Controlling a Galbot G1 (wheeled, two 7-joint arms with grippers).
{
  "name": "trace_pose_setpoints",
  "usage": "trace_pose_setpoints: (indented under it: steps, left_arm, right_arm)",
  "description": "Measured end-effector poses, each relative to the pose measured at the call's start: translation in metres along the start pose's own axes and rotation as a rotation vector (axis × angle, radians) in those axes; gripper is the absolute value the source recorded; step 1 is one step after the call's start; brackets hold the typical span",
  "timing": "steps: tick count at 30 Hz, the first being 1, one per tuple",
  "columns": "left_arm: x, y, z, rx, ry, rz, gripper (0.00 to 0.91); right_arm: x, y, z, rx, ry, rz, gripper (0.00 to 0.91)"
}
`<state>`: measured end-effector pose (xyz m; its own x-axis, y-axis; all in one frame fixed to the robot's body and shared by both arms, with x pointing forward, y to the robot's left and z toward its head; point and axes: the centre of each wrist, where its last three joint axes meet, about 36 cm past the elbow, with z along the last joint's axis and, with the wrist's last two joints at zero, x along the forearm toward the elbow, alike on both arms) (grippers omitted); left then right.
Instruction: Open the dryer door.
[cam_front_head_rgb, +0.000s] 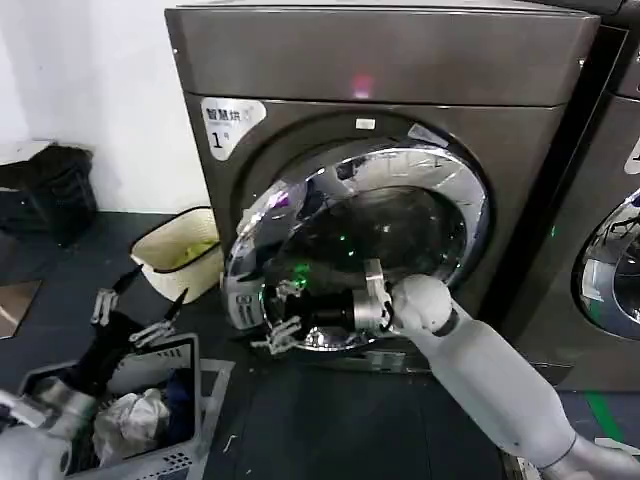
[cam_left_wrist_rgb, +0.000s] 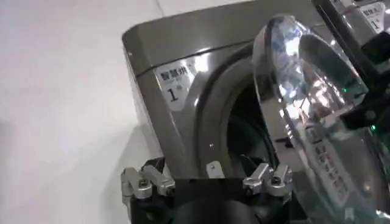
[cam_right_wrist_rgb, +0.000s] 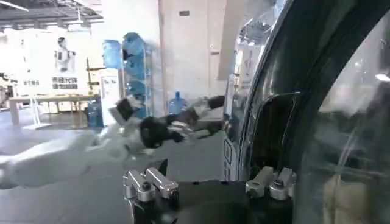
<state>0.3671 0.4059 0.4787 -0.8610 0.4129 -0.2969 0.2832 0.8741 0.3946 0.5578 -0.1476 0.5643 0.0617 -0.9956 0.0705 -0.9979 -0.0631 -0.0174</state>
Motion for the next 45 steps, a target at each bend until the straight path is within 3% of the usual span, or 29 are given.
trace_pose_setpoints:
  steps: [19,26,38,45]
  left_arm:
    - [-0.045,0.029,0.03,0.002,0.033,-0.016,0.907]
    - [-0.056,0.029,0.033,-0.007,0.033,0.015,0.907]
    - [-0.076,0.008,0.037,-0.007,0.022,0.13,0.907]
    - [-0.089,-0.026,0.037,0.003,-0.001,0.244,0.907]
  right_arm:
    - [0.023,0.013,-0.002,0.061,-0.019,-0.103,0.907]
    - [0.034,0.01,0.01,0.075,-0.071,-0.197,0.907]
    - [0.069,0.008,0.022,0.078,-0.073,-0.402,0.907]
    - [0.097,0.007,0.029,0.085,-0.087,-0.382,0.907]
